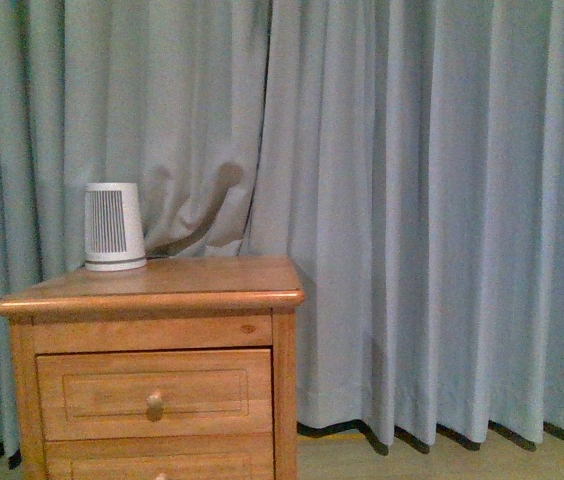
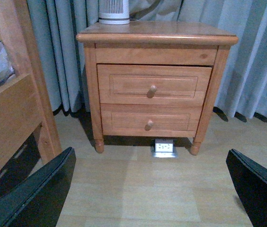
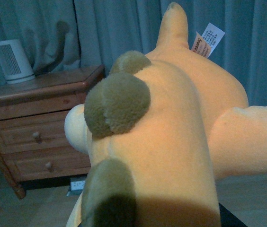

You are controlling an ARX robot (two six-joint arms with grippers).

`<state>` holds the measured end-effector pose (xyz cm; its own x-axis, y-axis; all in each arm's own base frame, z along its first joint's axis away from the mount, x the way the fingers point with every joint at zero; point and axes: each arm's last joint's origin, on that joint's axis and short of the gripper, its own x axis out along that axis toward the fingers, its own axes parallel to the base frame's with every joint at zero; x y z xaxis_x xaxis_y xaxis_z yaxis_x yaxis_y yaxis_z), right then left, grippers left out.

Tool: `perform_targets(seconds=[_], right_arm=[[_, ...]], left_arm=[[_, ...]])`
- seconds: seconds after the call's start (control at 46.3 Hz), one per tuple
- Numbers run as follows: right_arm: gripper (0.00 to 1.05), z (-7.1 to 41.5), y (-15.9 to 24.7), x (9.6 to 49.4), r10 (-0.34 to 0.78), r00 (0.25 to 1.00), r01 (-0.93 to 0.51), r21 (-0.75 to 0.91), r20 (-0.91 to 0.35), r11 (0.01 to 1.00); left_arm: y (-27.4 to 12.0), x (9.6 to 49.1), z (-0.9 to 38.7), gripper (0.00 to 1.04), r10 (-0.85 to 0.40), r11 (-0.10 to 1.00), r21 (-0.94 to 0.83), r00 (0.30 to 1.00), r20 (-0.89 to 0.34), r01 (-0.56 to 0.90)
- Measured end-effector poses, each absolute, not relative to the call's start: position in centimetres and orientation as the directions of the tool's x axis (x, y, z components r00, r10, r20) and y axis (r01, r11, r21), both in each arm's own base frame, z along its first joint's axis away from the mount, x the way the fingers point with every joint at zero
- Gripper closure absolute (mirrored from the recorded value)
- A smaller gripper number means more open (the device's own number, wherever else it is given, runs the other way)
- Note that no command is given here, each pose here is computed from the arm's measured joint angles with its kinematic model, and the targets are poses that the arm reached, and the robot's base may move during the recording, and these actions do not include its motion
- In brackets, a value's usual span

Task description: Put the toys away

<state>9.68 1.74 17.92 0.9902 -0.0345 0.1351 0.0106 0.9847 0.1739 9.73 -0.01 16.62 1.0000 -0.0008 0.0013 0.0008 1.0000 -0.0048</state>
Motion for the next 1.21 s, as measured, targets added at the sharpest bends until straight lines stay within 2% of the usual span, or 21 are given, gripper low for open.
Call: perform_targets(seconds=[1.208], right_arm=[[0.85,17.92,1.74,9.68,-0.036,0.990,0.012,0.174,0.136,0.985]], left_arm=[[-0.01,9.72,16.62,0.06,0.000,1.000,-0.005,1.000,0.002,0.000]])
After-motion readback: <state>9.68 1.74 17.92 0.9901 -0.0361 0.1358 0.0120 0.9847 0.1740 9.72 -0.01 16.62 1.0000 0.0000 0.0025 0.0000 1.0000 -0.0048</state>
